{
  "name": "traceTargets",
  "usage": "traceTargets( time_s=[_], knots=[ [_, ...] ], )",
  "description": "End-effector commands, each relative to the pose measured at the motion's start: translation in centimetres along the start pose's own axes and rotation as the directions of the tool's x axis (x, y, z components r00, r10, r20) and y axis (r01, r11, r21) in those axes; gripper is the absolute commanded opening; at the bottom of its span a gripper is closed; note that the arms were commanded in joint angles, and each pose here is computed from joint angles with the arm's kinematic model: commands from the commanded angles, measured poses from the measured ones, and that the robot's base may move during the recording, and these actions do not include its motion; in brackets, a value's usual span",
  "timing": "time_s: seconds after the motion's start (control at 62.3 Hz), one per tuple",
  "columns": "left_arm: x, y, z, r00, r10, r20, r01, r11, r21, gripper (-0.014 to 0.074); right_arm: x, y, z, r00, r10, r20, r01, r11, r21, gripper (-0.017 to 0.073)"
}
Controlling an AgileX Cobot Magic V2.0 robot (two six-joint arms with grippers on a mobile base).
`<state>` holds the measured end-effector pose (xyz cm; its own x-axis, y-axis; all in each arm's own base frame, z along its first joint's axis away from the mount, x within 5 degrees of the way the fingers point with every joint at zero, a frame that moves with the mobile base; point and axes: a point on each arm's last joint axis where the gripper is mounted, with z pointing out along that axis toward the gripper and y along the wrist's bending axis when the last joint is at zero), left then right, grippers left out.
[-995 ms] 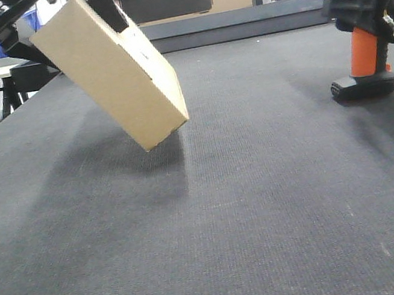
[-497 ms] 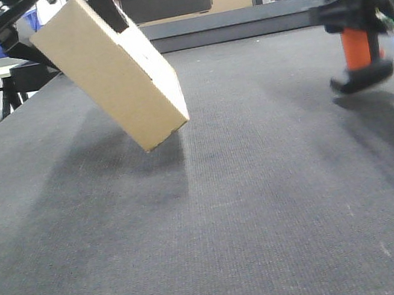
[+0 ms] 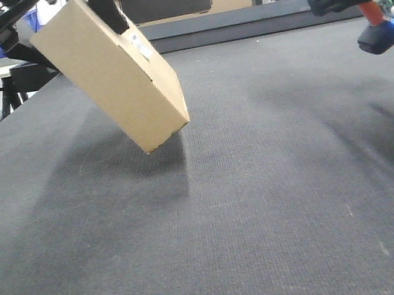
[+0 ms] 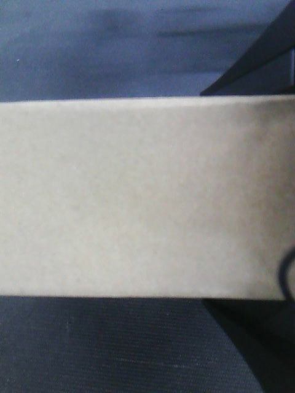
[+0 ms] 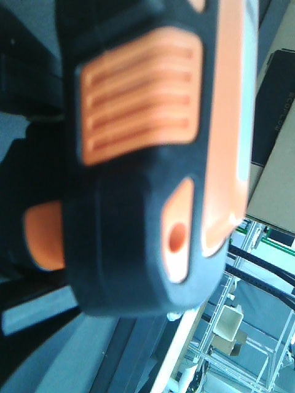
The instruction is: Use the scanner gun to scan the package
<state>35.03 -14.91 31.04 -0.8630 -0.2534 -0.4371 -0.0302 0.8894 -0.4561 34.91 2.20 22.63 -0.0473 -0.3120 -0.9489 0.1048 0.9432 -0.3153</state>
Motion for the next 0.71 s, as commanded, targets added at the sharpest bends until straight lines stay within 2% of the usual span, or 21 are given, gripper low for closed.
traceTargets(
  time_s=[0.0,0.048,0.08,0.112,0.16,0.209,0.257,0.353,0.642,0.69],
  knots=[
    [0.1,-0.4,-0.3,1.000,0.000,0.006,0.000,1.000,0.015,-0.0111,-1.1,-0.8,-0.1,0.987,0.136,0.083,-0.142,0.988,0.060,-0.0168],
    [0.1,-0.4,-0.3,1.000,0.000,0.002,0.000,1.000,0.013,-0.0111,-0.8,-1.0,-0.1,0.956,0.284,0.073,-0.290,0.954,0.078,-0.0168],
    [0.1,-0.3,-0.3,1.000,0.000,-0.002,0.000,1.000,0.011,-0.0111,-0.4,-1.1,0.0,0.911,0.406,0.066,-0.411,0.906,0.098,-0.0168],
    [0.2,-0.3,-0.3,1.000,0.000,-0.004,0.000,1.000,0.010,-0.0111,0.0,-1.2,0.0,0.874,0.482,0.065,-0.486,0.867,0.113,-0.0168],
    [0.2,-0.3,-0.3,1.000,0.001,-0.006,0.000,1.000,0.009,-0.0111,0.6,-1.1,0.2,0.832,0.551,0.058,-0.554,0.823,0.126,-0.0168],
    [0.2,-0.3,-0.3,1.000,0.001,-0.006,0.000,1.000,0.009,-0.0111,1.1,-0.9,0.4,0.813,0.580,0.047,-0.580,0.804,0.129,-0.0168],
    [0.2,-0.3,-0.3,1.000,0.001,-0.006,0.000,1.000,0.009,-0.0111,1.7,-0.6,0.5,0.806,0.591,0.034,-0.590,0.796,0.134,-0.0168],
    [0.2,-0.3,-0.3,1.000,0.001,-0.006,0.000,1.000,0.009,-0.0111,2.3,-0.3,0.7,0.815,0.580,0.022,-0.577,0.806,0.132,-0.0168],
    [0.2,-0.3,-0.3,1.000,0.001,-0.006,0.000,1.000,0.009,-0.0111,3.4,0.0,1.1,0.825,0.564,0.028,-0.562,0.815,0.140,-0.0168],
    [0.2,-0.3,-0.3,1.000,0.001,-0.006,0.000,1.000,0.009,-0.0111,3.5,0.2,1.1,0.830,0.557,0.025,-0.555,0.822,0.130,-0.0168]
  ],
)
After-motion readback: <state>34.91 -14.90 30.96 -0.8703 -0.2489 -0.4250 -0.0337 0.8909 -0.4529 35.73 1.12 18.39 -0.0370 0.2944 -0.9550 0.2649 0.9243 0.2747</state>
